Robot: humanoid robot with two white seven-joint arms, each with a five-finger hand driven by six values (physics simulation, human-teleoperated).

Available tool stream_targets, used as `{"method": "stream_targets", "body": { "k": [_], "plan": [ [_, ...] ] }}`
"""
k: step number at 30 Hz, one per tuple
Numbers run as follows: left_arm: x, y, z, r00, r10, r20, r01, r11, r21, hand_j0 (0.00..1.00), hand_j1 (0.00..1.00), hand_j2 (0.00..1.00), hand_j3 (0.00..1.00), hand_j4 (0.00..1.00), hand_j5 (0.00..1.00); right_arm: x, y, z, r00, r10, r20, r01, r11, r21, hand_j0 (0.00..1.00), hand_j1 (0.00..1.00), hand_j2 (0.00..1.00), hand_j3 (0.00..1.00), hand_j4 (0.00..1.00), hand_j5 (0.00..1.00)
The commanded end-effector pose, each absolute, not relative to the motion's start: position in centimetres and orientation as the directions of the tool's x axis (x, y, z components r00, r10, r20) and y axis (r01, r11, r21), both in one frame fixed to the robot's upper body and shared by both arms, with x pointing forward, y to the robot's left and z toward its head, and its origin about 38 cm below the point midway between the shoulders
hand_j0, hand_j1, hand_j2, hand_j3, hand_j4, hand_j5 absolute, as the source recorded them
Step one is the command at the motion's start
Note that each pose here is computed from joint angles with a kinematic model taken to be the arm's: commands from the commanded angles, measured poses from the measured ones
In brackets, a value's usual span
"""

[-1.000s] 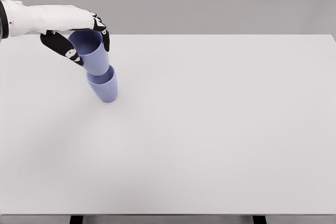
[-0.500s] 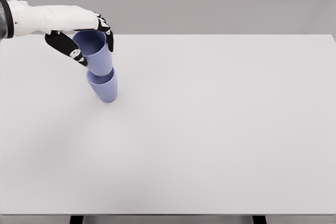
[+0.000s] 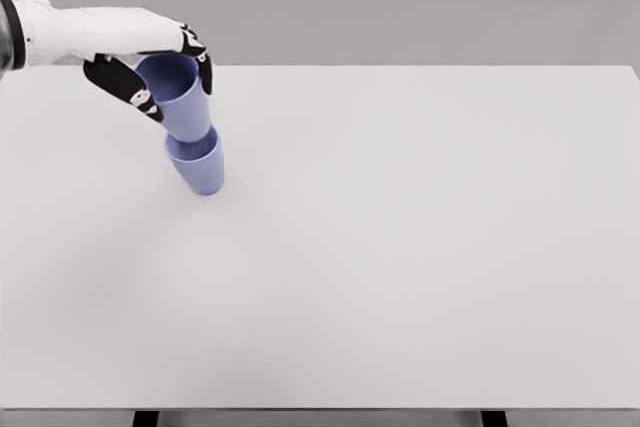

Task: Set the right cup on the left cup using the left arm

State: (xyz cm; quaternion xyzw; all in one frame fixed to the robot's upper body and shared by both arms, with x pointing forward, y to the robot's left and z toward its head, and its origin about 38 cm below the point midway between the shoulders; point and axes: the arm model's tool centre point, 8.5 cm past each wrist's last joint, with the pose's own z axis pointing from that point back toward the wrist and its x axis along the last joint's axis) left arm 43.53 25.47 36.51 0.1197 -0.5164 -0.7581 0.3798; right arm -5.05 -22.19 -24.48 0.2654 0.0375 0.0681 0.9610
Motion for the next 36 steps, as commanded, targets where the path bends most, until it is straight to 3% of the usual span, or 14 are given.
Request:
{"method": "stream_targets", "body": {
  "k": [1, 31, 34, 36],
  "plan": [
    [44.0, 26.0, 36.5, -0.667, -0.713, 0.215, 0.458, -0.165, 0.873, 0.52, 0.52, 0.52, 0.52, 0.52, 0.52, -5.1, -22.2, -24.5, 0.988, 0.152, -0.035, -0.113, 0.849, 0.516, 1.0, 1.0, 1.0, 1.0, 1.0, 1.0],
    [44.5, 25.3, 35.3, -0.667, -0.709, 0.23, 0.478, -0.17, 0.862, 0.53, 0.53, 0.53, 0.53, 0.53, 0.53, -5.1, -22.2, -24.5, 0.988, 0.152, -0.035, -0.113, 0.849, 0.516, 1.0, 1.0, 1.0, 1.0, 1.0, 1.0],
    [44.6, 25.3, 35.4, -0.666, -0.71, 0.228, 0.476, -0.17, 0.863, 0.66, 0.66, 0.66, 0.66, 0.66, 0.66, -5.1, -22.2, -24.5, 0.988, 0.152, -0.035, -0.113, 0.849, 0.516, 1.0, 1.0, 1.0, 1.0, 1.0, 1.0],
    [44.6, 25.4, 35.5, -0.664, -0.713, 0.225, 0.475, -0.169, 0.864, 0.89, 0.89, 0.89, 0.89, 0.89, 0.89, -5.1, -22.2, -24.5, 0.988, 0.152, -0.037, -0.112, 0.849, 0.516, 1.0, 1.0, 1.0, 1.0, 1.0, 1.0]
  ]
}}
